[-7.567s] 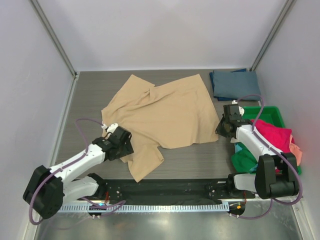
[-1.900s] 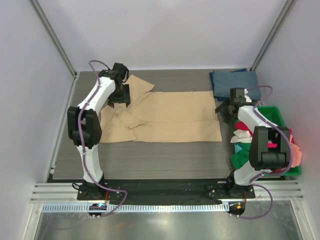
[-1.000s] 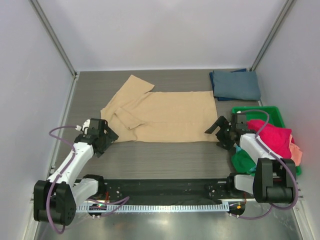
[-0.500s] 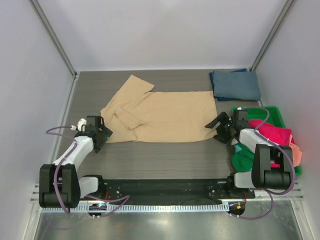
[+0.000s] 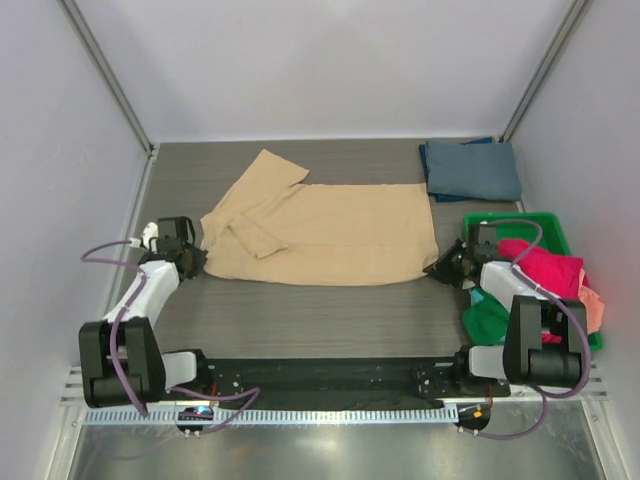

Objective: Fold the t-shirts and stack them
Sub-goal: Fold the tshirt

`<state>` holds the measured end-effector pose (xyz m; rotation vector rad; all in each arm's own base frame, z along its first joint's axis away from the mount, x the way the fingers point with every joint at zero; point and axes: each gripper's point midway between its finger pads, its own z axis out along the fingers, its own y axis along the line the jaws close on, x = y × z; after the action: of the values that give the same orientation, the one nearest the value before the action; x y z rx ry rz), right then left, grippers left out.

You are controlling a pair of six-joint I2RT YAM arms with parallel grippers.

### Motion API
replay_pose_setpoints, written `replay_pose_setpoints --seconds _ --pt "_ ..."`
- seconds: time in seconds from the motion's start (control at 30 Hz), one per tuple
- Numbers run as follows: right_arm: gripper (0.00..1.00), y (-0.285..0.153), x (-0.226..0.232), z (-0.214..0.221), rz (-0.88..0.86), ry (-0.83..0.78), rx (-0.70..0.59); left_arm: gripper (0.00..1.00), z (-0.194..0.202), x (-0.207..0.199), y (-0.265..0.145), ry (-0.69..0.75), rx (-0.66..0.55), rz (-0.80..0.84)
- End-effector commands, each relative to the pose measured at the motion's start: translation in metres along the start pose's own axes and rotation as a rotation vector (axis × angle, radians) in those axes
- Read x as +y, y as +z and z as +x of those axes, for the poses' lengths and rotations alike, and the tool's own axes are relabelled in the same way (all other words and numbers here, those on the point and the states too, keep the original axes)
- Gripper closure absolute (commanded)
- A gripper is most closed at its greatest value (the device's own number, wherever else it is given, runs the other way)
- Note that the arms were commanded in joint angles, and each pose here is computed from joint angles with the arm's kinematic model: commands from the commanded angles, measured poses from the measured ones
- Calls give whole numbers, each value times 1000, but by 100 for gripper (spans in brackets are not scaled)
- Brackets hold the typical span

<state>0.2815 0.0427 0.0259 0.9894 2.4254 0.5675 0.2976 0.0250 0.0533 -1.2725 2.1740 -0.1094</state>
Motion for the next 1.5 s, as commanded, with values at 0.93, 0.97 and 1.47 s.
replay_pose_setpoints --seconds 0.93,0.97,1.47 --pt "6 -95 46 -8 -162 -50 -161 22 -42 -8 -115 -45 -137 212" --pt "5 -96 51 -10 -175 -52 -158 22 -47 -16 -114 -28 -133 223" --pt "5 -73 142 -12 -254 -294 -94 25 -117 -176 -43 205 -101 415"
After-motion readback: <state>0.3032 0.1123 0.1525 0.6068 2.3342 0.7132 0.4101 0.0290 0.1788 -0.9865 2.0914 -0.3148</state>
